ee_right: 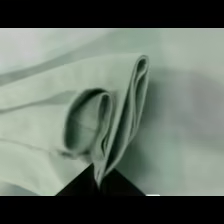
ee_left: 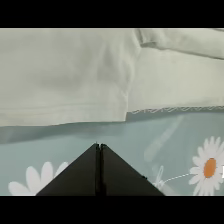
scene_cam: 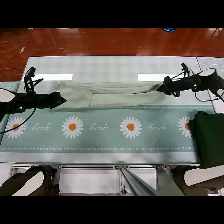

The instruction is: Fold the shirts.

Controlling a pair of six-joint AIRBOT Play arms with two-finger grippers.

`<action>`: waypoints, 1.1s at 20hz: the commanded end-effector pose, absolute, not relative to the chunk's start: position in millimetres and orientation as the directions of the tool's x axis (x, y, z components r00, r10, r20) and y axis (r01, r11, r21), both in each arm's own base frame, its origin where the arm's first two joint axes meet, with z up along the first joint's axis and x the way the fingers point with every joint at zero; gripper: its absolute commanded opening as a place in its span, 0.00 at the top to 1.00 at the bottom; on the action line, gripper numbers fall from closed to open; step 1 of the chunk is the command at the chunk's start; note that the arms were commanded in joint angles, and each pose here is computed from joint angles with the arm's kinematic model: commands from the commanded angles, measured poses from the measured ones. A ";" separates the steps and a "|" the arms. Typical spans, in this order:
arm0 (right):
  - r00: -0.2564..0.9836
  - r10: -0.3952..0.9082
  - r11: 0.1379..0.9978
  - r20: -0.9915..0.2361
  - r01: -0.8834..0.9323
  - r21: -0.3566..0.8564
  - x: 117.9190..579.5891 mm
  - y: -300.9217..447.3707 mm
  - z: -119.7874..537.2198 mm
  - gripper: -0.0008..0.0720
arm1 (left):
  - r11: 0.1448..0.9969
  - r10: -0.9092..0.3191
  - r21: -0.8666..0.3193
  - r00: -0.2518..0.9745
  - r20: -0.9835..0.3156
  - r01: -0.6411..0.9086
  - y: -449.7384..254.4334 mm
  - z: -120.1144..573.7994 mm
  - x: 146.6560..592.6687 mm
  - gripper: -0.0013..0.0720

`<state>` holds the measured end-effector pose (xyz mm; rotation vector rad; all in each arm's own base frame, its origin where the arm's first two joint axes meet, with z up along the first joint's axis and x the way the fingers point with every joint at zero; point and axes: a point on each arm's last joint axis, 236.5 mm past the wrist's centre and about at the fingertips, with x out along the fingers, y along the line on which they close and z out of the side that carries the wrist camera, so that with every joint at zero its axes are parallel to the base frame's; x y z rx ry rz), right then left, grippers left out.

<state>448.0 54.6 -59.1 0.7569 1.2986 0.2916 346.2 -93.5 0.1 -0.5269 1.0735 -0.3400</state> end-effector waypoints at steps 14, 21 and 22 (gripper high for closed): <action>0.560 0.425 0.880 -0.711 -0.075 0.468 304.0 62.9 139.6 0.95 | 0.638 -0.733 -0.683 0.007 -0.681 0.356 -430.4 -42.8 352.6 0.96; 0.587 0.488 0.844 -0.646 -0.129 0.521 291.7 81.9 165.0 0.95 | 0.548 -0.691 -0.722 -0.257 -0.675 0.422 -528.6 -75.1 261.0 0.96; 0.587 0.488 0.844 -0.646 -0.129 0.521 291.7 81.8 165.0 0.95 | 0.541 -0.688 -0.723 -0.268 -0.674 0.429 -530.6 -73.5 257.6 0.96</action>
